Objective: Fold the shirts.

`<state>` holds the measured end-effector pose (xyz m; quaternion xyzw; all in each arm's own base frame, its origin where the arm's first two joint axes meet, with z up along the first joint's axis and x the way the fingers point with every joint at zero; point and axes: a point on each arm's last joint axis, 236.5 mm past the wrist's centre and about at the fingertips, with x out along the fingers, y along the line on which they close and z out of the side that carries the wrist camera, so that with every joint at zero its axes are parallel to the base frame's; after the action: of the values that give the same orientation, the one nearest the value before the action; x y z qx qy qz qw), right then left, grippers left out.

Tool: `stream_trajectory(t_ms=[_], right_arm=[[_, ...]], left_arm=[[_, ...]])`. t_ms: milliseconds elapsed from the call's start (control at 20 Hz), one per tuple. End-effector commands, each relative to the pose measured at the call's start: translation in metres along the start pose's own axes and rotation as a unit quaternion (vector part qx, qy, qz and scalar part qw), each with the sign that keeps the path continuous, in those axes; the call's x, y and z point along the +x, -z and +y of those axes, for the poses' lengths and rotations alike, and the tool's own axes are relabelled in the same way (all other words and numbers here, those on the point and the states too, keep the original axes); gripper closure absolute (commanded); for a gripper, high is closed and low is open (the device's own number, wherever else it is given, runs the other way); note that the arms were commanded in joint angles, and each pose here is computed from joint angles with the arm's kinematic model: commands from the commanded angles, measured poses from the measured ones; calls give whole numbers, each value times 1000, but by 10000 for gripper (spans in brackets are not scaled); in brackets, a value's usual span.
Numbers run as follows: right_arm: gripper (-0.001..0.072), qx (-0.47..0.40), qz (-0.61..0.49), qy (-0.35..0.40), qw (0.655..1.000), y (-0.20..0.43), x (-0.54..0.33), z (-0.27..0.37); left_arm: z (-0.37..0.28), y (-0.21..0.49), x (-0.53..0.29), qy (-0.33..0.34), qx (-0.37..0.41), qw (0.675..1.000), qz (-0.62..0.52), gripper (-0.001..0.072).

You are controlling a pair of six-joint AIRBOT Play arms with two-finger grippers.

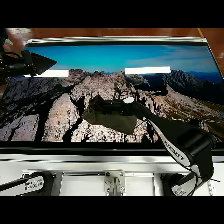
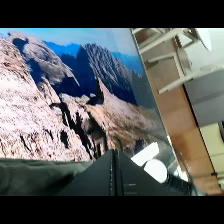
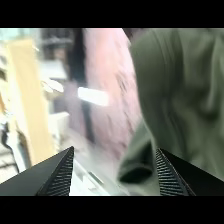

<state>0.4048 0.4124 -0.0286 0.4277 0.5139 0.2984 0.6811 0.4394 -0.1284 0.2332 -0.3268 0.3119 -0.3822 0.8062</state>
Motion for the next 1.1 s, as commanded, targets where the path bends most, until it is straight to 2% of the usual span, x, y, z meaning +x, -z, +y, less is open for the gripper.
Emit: stream_trajectory(t_ms=[0,100,200,300,400,450,500,750,1000,1050], right_arm=[[92,-15,13,-45,999,-17,-27,19],[91,-52,57,-41,996,-17,-63,18],[92,-72,119,22,990,-11,-109,-16],[91,-47,184,167,967,-3,-174,-87],[91,1,243,347,906,11,-255,-165],[91,16,263,391,882,20,-279,-185],[91,28,268,387,882,27,-279,-190],[91,72,171,250,950,18,-194,-187],[97,89,156,159,971,10,-158,-172],[255,81,144,134,977,3,-153,-163]], left_arm=[[-6,13,8,11,3,1000,19,667],[-7,16,10,10,4,1000,23,667],[-1,18,10,-2,9,1000,29,667],[19,27,7,-46,27,997,49,667],[45,41,1,-102,39,991,80,668],[58,46,-3,-132,35,986,93,668],[67,50,-7,-153,35,982,102,668],[80,76,-19,-182,31,970,160,668],[78,80,-20,-180,17,969,167,668],[78,80,-19,-180,16,969,167,667]])
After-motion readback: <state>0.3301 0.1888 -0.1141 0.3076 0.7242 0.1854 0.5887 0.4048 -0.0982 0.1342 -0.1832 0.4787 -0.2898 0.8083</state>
